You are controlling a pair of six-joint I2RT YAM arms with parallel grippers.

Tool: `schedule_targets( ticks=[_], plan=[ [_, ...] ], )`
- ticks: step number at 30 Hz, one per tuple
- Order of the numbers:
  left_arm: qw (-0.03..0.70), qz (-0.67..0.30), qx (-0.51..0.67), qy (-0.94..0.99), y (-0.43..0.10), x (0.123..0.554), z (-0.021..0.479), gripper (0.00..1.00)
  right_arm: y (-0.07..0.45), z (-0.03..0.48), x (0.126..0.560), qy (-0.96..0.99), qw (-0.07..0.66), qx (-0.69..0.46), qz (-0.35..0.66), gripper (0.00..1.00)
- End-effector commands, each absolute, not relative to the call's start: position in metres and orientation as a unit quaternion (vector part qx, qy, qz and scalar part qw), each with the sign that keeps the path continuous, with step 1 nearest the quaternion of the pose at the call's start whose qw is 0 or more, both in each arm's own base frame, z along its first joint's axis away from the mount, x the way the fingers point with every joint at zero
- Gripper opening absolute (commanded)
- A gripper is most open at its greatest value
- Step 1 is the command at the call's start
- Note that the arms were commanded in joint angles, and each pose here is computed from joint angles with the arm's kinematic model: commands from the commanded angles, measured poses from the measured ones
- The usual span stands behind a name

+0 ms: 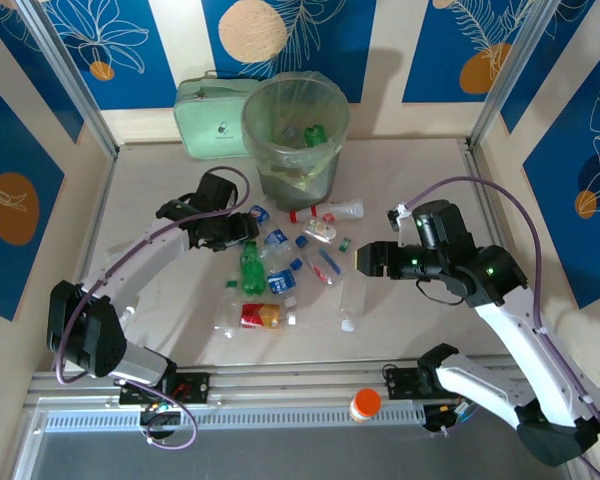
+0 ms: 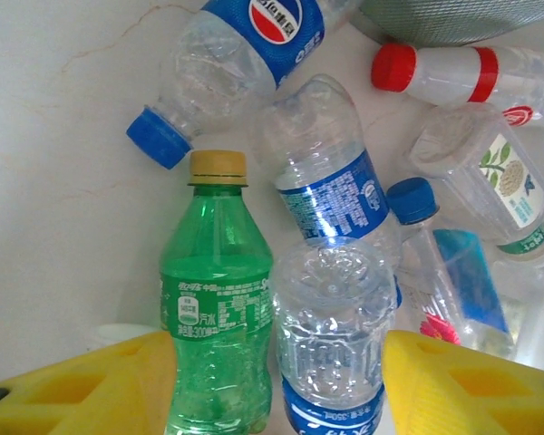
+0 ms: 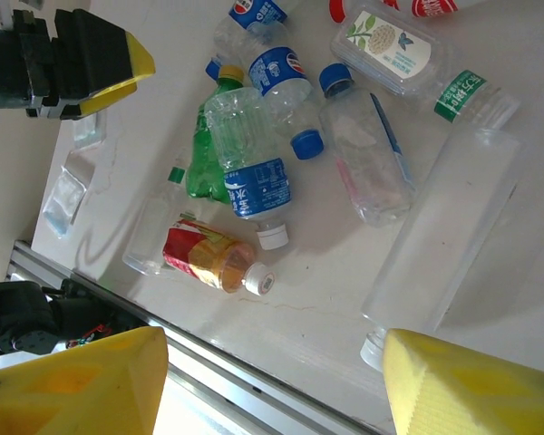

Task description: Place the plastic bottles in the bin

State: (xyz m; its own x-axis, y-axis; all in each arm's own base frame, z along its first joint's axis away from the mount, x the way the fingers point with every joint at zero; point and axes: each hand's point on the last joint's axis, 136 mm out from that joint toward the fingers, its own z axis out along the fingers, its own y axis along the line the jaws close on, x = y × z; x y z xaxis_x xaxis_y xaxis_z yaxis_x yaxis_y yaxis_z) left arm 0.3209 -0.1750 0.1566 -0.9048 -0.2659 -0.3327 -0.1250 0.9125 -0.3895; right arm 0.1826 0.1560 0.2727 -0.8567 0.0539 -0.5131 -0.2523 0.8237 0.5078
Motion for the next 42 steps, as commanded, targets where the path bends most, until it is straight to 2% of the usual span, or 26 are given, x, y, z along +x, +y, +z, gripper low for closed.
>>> schedule_targets(
  ticks=[1, 6, 15, 23, 33, 42],
  plan=[
    [0.168, -0.172, -0.103, 0.965, -0.164, 0.309, 0.140, 0.61, 0.156, 0.272, 0.172, 0.912, 0.260, -0.060, 0.311, 0.64],
    [0.127, -0.206, -0.090, 0.966, -0.179, 0.299, 0.114, 0.65, 0.151, 0.271, 0.167, 0.908, 0.273, -0.071, 0.309, 0.64],
    [0.096, -0.170, -0.097, 0.976, -0.173, 0.283, 0.077, 0.70, 0.142, 0.283, 0.159, 0.898, 0.311, -0.093, 0.296, 0.65],
    [0.078, -0.160, -0.085, 0.980, -0.184, 0.287, 0.053, 0.81, 0.141, 0.284, 0.154, 0.892, 0.332, -0.133, 0.275, 0.67],
    [0.049, -0.125, -0.085, 0.987, -0.184, 0.299, 0.026, 0.74, 0.138, 0.281, 0.151, 0.891, 0.342, -0.149, 0.261, 0.68],
    [0.079, -0.134, -0.079, 0.985, -0.188, 0.308, 0.041, 0.59, 0.139, 0.278, 0.151, 0.891, 0.343, -0.157, 0.254, 0.68]
  ],
)
